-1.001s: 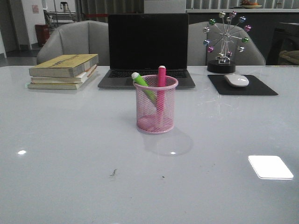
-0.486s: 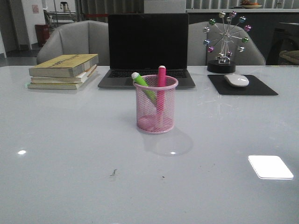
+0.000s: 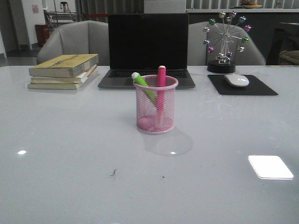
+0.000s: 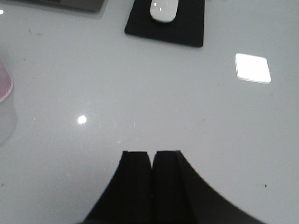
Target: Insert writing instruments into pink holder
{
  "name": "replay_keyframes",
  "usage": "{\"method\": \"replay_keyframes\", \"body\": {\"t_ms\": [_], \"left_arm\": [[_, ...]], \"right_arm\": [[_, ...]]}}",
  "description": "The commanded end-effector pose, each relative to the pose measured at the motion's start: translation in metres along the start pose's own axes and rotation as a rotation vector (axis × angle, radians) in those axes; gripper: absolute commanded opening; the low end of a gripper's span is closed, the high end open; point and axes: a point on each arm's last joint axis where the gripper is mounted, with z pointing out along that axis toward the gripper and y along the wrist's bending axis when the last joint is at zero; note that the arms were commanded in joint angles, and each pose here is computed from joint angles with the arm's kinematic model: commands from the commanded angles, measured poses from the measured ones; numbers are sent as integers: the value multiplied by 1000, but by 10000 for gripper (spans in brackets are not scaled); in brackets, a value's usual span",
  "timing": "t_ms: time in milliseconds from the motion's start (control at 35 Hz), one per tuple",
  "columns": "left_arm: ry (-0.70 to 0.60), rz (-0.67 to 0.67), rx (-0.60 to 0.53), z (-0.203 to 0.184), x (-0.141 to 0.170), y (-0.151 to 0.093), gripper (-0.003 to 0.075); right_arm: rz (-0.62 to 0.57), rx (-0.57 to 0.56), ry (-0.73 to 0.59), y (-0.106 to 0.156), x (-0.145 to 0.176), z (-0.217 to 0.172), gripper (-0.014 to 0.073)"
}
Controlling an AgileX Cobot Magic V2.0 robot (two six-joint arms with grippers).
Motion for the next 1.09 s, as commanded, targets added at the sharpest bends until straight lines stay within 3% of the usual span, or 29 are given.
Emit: {"method": "replay_keyframes", "body": {"t_ms": [0, 172, 658, 1058], "left_arm": [[-111, -7, 3, -3, -17, 0, 99], [-111, -7, 3, -3, -17, 0, 99], [-111, -7, 3, -3, -17, 0, 98], [-111, -7, 3, -3, -17, 0, 94]], "right_arm": [[-14, 11, -241, -2, -26, -21, 55], [-30, 20, -415, -1, -23, -55, 55], [-24, 22, -466, 2, 71, -72, 55], [-13, 19, -527, 4, 108, -67, 55]]}}
